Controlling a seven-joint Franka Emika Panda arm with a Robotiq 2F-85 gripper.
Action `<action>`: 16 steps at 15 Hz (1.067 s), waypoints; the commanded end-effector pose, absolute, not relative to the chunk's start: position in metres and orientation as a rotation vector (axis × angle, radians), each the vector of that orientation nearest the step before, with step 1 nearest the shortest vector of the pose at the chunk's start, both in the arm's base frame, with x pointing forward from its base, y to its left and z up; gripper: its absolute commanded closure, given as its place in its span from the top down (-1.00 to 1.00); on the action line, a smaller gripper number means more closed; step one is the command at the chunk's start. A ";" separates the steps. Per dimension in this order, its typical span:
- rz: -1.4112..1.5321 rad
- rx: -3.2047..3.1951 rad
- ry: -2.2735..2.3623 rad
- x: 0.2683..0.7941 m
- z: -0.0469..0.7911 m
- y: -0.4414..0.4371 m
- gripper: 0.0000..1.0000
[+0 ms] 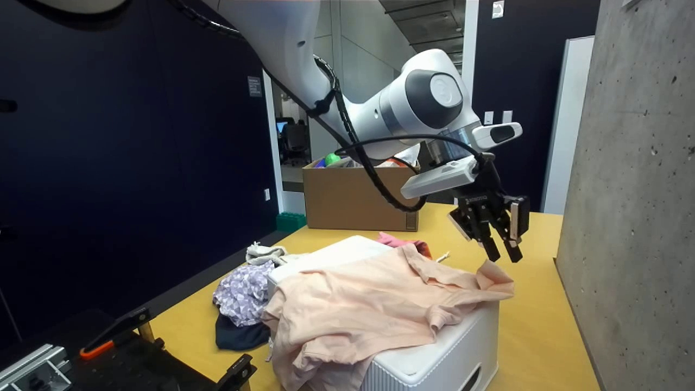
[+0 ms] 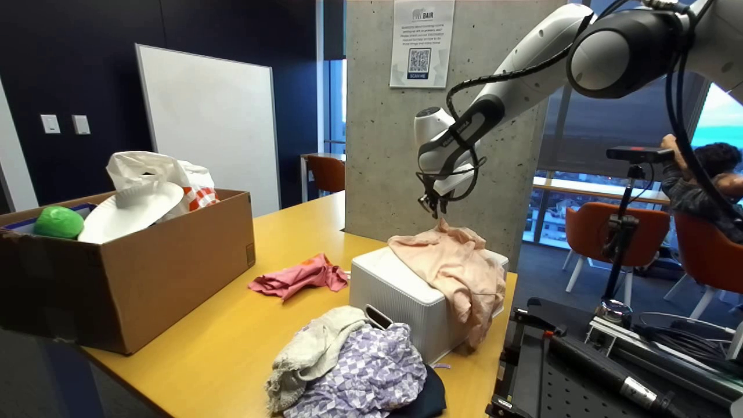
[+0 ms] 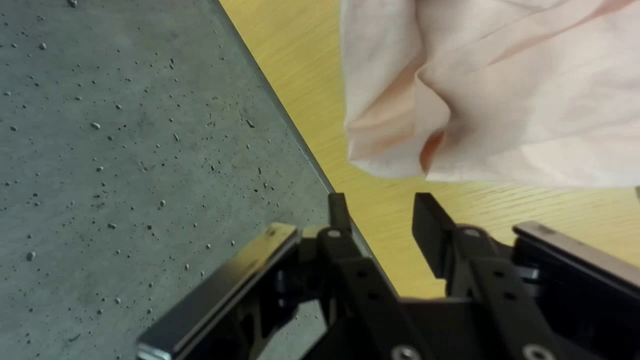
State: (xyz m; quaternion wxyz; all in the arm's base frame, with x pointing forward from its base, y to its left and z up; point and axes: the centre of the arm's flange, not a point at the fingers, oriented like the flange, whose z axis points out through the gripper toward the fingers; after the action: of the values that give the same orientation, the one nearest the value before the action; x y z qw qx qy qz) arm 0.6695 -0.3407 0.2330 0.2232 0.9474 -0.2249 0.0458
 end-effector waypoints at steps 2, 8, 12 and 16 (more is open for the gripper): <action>0.189 2.669 -0.701 0.660 0.279 -0.307 0.57; 0.252 2.886 -0.850 0.630 0.284 -0.229 1.00; 0.268 2.959 -0.919 0.608 0.267 -0.208 1.00; 0.162 2.978 -0.960 0.581 0.248 -0.192 1.00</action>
State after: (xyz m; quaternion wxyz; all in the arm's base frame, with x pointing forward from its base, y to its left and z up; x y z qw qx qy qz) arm 0.6125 -0.2044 0.2489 0.0205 0.9507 -0.3030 0.0624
